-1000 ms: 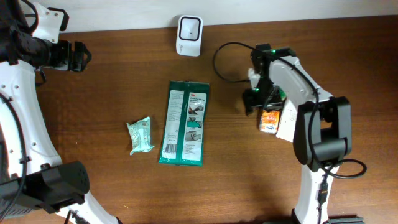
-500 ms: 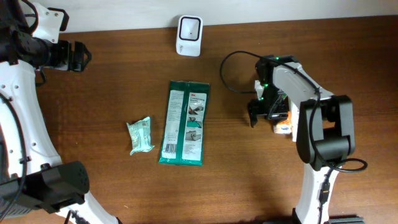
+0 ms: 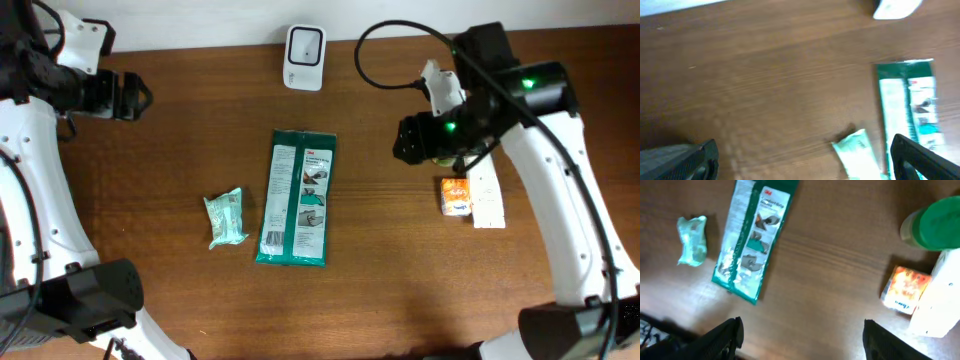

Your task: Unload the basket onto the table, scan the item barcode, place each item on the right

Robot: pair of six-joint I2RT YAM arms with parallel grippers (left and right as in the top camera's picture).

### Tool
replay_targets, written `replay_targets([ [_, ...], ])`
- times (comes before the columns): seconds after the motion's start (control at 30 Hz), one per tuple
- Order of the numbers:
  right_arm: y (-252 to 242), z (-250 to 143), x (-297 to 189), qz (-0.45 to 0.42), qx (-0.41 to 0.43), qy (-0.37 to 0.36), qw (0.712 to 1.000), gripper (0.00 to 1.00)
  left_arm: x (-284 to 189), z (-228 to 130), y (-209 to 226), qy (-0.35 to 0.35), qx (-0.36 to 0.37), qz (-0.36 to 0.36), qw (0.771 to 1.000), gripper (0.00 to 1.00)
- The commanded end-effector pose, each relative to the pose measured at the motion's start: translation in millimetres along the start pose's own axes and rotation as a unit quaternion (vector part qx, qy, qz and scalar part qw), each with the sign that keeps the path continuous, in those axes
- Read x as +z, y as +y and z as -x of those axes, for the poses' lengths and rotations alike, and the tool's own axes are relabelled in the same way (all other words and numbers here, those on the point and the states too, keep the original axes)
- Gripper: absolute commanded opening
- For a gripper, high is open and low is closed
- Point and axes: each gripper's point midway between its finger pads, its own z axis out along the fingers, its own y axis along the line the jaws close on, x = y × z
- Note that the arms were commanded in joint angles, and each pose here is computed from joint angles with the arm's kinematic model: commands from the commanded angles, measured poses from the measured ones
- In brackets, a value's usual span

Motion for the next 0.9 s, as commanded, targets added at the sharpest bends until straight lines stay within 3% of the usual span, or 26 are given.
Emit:
replay_targets([
  [0.0,15.8,3.0,-2.6,0.045,-0.007,-0.008,0.999,0.74,-1.9,11.6,-37.5,-0.037,-0.013,-0.118,0.992,0.99],
  [0.03,18.5,4.5,3.8,0.057,-0.005,-0.002,0.998,0.74,-4.1,14.1,-48.1,-0.046,-0.015,-0.15,0.987,0.95],
  [0.07,21.0,5.9,11.8,0.072,-0.002,0.006,0.997,0.74,-4.3,15.0,-56.1,-0.05,-0.019,-0.176,0.983,0.57],
  [0.13,31.7,8.3,41.2,0.113,0.004,0.034,0.993,0.7,10.9,6.4,-70.3,-0.017,-0.064,-0.196,0.978,0.01],
  [0.3,45.6,2.5,123.2,0.097,0.037,0.106,0.989,0.54,91.5,-41.5,-126.9,0.109,-0.075,-0.173,0.976,0.0],
  [0.5,31.1,-2.8,176.8,0.065,0.069,0.148,0.984,0.54,158.2,-87.6,-199.8,0.147,-0.019,-0.21,0.966,0.0],
  [0.6,31.1,7.0,183.6,0.068,0.067,0.13,0.987,0.53,179.3,-108.0,-220.7,0.148,0.019,-0.222,0.964,0.0],
  [0.67,29.8,20.1,188.3,0.064,0.071,0.104,0.99,0.5,188.9,-116.1,-214.2,0.153,0.029,-0.193,0.969,0.0],
  [0.7,27.6,26.8,192.2,0.057,0.086,0.092,0.99,0.44,192.2,-115.3,-202.4,0.153,0.022,-0.169,0.973,0.0],
  [0.8,23.4,38.4,219.4,0.044,0.113,0.071,0.99,0.04,194.7,-106.1,-154.2,0.133,-0.04,-0.137,0.981,0.0],
  [0.87,25.1,35.6,241.0,0.04,0.124,0.071,0.989,0.04,193.8,-106.2,-133.6,0.129,-0.063,-0.126,0.982,0.0],
])
